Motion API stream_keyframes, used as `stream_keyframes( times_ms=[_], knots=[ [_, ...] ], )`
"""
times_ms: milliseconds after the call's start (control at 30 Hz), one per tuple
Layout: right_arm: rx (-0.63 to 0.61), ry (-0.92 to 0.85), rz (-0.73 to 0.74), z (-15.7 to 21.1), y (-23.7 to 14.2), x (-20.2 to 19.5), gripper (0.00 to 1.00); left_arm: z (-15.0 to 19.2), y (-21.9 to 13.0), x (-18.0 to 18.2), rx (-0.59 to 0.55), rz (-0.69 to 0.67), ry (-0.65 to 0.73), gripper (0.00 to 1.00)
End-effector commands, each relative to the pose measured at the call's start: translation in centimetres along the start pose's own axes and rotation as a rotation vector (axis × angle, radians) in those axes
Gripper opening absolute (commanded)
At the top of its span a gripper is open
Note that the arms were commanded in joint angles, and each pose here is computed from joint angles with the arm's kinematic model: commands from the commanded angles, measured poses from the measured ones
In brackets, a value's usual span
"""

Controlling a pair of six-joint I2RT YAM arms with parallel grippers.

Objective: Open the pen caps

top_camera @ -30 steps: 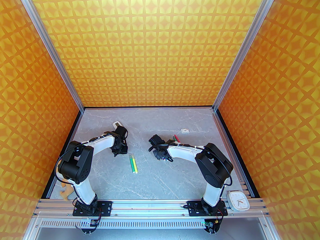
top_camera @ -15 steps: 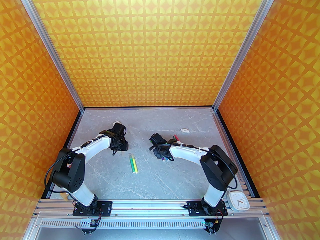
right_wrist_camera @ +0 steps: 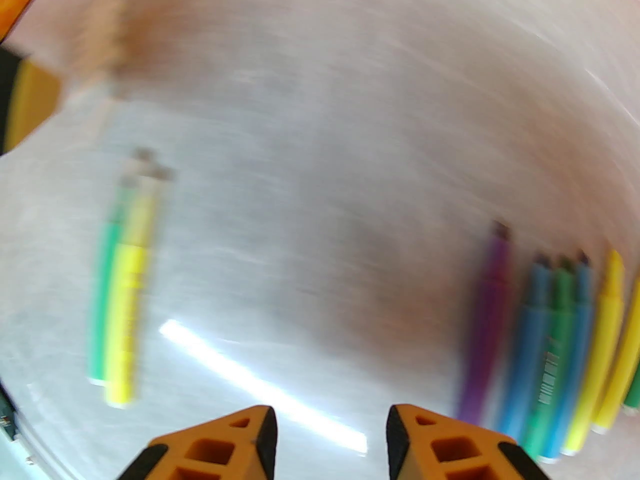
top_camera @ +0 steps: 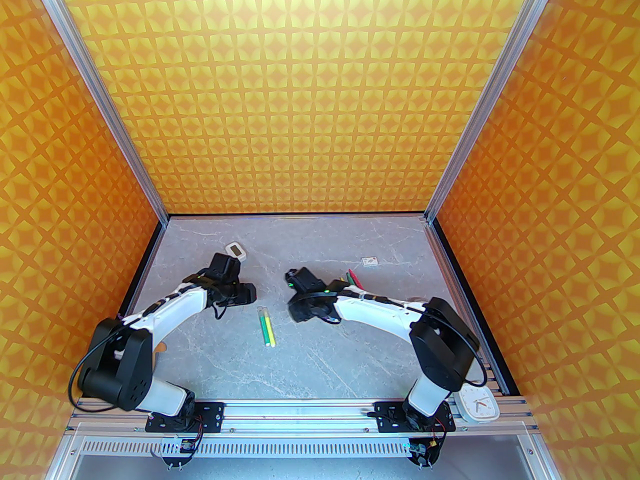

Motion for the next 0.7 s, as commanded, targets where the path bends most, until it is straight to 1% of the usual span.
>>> stream_keyframes(
  times_ms=[0,67,267,500,667],
  knots=[
    [0.039,0.01,-0.049,-0.2,1.0,1.4,0.42,0.0,-0.8,0.8,-0.066,0.045,-0.033,0.72],
    [0.049,0.01,-0.076,-0.3,1.5,2.3,0.42,0.4,-1.1,1.7,-0.081,0.057,-0.062,0.74],
    [0.079,-0.011,-0.112,-0.5,2.6,4.3,0.43,1.4,-1.5,4.2,-0.111,0.088,-0.151,0.75],
    [0.135,-0.055,-0.139,-0.4,4.1,6.3,0.43,2.0,-1.8,5.2,-0.139,0.082,-0.186,0.75],
    [0.161,-0.055,-0.13,-0.2,4.9,6.6,0.43,2.3,-1.8,5.6,-0.144,0.085,-0.195,0.76]
  ],
)
Point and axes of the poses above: each hand's point on the last joint's axis, 136 mm out from that joint toward the fingers, its own y axis out along the fingers, its own x axis along the line the jaws close on, z = x × y, the point moved 10 cm from there along -y, back along the fingers, and after that the axes turned 1 degree about y, right-handed, at the moved point
